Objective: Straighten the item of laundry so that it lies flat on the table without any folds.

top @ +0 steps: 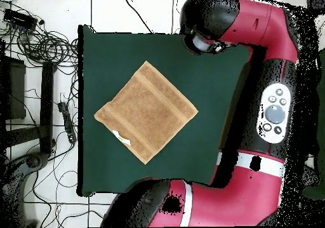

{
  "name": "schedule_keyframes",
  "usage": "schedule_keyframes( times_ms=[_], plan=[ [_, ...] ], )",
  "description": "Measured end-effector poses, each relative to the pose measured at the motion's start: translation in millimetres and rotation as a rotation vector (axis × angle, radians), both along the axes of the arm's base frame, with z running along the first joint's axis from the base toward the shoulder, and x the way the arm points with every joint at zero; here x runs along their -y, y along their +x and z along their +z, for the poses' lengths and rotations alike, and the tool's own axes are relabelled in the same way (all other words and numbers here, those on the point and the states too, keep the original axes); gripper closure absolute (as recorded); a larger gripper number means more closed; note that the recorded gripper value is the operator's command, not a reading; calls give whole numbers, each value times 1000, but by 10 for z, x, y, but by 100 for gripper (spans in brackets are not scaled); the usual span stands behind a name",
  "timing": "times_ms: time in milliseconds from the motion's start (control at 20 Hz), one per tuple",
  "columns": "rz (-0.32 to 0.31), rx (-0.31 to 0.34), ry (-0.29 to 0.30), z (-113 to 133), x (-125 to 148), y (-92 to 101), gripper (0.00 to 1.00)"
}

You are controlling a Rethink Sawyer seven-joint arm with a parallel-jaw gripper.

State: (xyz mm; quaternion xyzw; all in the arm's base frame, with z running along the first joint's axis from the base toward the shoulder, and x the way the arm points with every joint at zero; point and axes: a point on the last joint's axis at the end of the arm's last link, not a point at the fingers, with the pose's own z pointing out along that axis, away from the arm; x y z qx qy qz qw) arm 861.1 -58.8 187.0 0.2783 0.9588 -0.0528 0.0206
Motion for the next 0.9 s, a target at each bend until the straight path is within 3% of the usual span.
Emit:
schedule_keyframes(
  times_ms=[100, 300, 900],
  plan=[
    [-5, 23, -5, 156, 58, 8, 0],
    [-8, 32, -8, 243, 98, -42, 0],
    [-1, -30, 9, 68, 5, -317, 0]
  ],
)
